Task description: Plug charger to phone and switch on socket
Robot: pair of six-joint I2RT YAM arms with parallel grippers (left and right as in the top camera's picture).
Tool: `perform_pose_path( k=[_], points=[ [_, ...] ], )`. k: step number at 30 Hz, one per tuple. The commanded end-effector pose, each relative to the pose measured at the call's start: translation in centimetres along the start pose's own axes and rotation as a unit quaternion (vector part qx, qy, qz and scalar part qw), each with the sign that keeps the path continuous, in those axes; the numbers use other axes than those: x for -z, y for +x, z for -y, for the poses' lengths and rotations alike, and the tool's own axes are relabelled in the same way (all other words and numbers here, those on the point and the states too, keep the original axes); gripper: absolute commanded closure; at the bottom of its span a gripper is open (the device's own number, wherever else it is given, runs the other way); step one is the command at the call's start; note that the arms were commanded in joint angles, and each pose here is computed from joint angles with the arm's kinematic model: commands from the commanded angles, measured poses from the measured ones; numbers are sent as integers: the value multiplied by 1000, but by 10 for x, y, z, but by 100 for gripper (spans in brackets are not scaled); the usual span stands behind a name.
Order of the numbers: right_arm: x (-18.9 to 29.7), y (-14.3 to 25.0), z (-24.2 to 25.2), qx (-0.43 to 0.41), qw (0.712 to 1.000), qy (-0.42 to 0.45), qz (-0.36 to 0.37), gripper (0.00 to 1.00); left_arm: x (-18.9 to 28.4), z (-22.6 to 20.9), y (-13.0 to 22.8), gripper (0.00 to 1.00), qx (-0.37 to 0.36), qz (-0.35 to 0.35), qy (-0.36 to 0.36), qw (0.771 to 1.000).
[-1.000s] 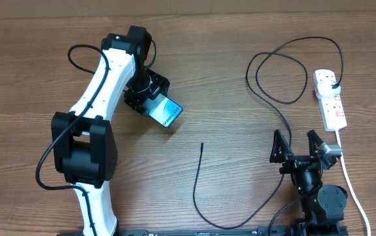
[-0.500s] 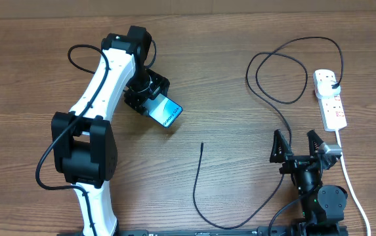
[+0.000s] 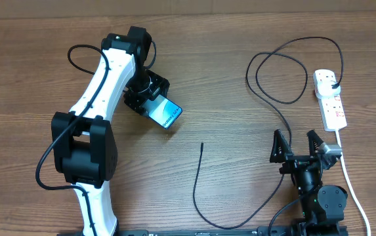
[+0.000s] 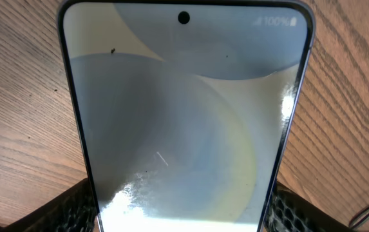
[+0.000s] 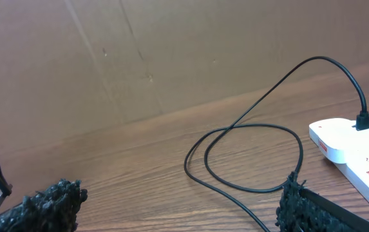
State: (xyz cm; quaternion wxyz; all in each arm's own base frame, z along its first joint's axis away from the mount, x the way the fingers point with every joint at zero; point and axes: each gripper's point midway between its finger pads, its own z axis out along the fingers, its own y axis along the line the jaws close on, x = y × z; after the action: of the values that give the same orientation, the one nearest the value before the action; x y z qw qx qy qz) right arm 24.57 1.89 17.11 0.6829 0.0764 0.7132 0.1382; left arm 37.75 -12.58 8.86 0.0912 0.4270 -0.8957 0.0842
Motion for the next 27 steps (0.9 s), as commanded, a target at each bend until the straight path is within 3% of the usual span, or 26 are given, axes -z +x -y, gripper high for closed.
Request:
perform_pose_path(
  k=[1, 12, 27],
  points=[
    [0, 1, 1, 3, 1000, 3, 4, 0, 22, 7, 5, 96, -5, 17, 25, 1000],
    [4, -22, -22, 7, 998, -50, 28, 0, 22, 8, 5, 96, -5, 18, 25, 1000],
    [23, -60, -34, 33, 998, -46, 23, 0, 22, 9, 9, 96, -5, 6, 31, 999]
  ],
)
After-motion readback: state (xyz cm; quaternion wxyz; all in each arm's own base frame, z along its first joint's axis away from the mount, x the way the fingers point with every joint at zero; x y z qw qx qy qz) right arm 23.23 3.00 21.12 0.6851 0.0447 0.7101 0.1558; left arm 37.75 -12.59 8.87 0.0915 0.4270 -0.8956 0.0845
